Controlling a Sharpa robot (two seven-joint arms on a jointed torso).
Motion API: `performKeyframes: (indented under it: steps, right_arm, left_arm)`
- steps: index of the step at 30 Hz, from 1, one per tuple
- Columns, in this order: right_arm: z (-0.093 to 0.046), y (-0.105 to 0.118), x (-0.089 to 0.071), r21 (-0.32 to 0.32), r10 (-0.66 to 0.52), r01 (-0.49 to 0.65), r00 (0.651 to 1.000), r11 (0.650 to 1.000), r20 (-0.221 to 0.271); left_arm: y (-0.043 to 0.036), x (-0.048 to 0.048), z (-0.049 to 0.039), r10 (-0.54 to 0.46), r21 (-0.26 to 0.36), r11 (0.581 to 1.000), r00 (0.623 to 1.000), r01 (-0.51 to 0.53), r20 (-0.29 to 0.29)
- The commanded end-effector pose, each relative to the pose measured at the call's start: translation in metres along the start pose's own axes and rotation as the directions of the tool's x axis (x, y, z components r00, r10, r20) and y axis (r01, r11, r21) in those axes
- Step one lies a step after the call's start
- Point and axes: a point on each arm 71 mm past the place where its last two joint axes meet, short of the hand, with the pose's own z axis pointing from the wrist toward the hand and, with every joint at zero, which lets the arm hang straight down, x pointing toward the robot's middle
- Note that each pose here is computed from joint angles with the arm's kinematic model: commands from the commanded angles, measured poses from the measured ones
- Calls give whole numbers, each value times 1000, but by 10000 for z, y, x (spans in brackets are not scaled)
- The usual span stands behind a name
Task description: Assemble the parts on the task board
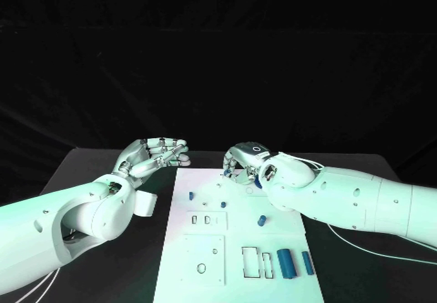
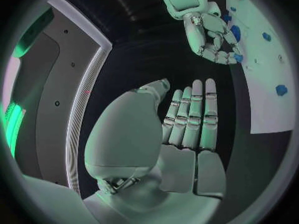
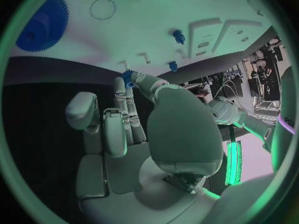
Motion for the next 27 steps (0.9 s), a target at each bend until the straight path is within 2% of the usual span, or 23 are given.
performKeyframes:
  steps: [1, 9, 27]
  right_arm:
    - [30, -4, 5, 10, 7, -7, 1000, 1000, 7]
    - [83, 19, 32, 9, 5, -5, 1000, 1000, -3]
    - [131, -13, 120, 26, -10, 11, 998, 1000, -60]
  left_arm:
    - [-27, 33, 6, -6, 12, 1000, 1000, 7, -21]
    - [-50, 36, 14, -5, 16, 1000, 1000, 6, -23]
    - [-78, 38, 25, -4, 21, 1000, 1000, 5, -26]
